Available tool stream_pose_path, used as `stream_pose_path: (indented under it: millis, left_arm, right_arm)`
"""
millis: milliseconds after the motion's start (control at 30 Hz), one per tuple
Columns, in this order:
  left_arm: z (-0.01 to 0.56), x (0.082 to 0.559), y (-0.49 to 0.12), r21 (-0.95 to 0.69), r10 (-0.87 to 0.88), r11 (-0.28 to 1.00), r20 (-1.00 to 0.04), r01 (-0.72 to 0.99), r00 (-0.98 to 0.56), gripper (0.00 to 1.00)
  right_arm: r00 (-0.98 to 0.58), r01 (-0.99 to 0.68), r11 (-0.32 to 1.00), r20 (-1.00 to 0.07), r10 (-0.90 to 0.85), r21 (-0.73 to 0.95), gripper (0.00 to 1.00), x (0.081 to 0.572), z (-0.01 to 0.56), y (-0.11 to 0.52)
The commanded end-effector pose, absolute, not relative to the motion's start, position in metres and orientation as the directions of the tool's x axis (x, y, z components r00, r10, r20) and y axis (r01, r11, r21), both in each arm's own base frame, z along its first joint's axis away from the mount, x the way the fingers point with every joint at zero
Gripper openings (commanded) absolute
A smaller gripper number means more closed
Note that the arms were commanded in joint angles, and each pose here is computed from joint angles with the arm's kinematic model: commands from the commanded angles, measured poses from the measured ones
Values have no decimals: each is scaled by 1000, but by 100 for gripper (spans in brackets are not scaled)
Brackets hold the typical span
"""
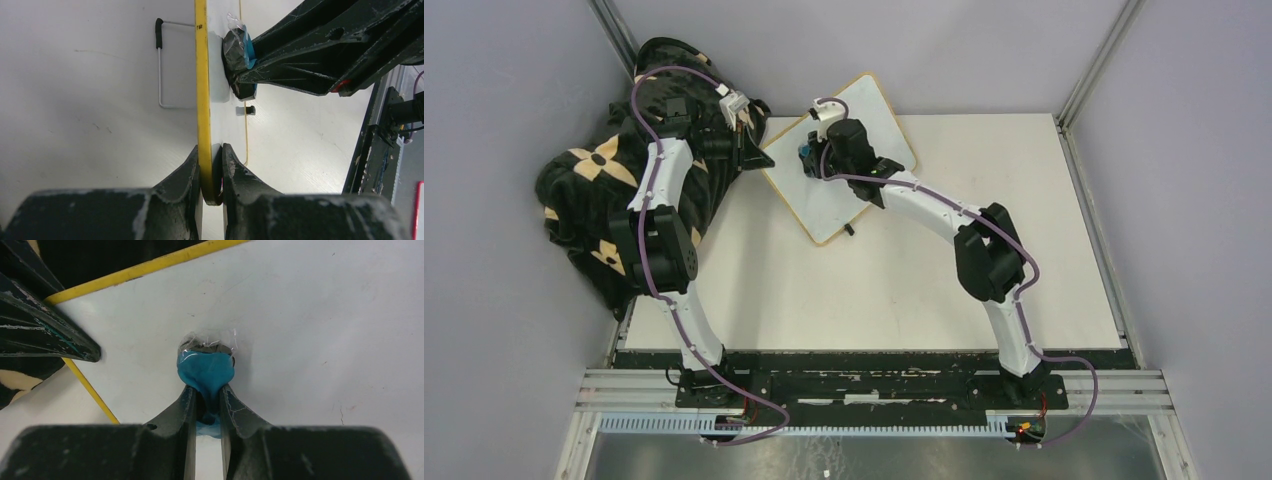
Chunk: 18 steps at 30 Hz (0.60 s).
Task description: Erase the whiteboard
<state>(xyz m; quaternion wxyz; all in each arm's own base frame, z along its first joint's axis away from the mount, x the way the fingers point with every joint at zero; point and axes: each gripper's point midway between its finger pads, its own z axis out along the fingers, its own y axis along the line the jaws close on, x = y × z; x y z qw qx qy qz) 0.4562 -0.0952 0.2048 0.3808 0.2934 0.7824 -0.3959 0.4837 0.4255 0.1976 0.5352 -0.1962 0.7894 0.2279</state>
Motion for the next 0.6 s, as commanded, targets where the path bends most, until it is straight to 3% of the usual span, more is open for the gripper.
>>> stream_pose_path:
  millis: [0, 267, 567]
  left_arm:
    - [195, 450, -104, -353, 227, 521, -820, 777, -525, 3]
    - [198, 450, -104, -344, 229, 525, -824, 779, -518, 3]
    - [193, 450, -105, -359, 224, 516, -820, 777, -527, 3]
  right_arm:
    - [-355, -497, 853, -934, -30, 161, 1, 517, 195, 394]
    - [-373, -328, 925, -926, 58, 190, 1, 537, 185, 300]
    - [-399, -464, 861, -917, 9, 210, 1, 502, 174, 359]
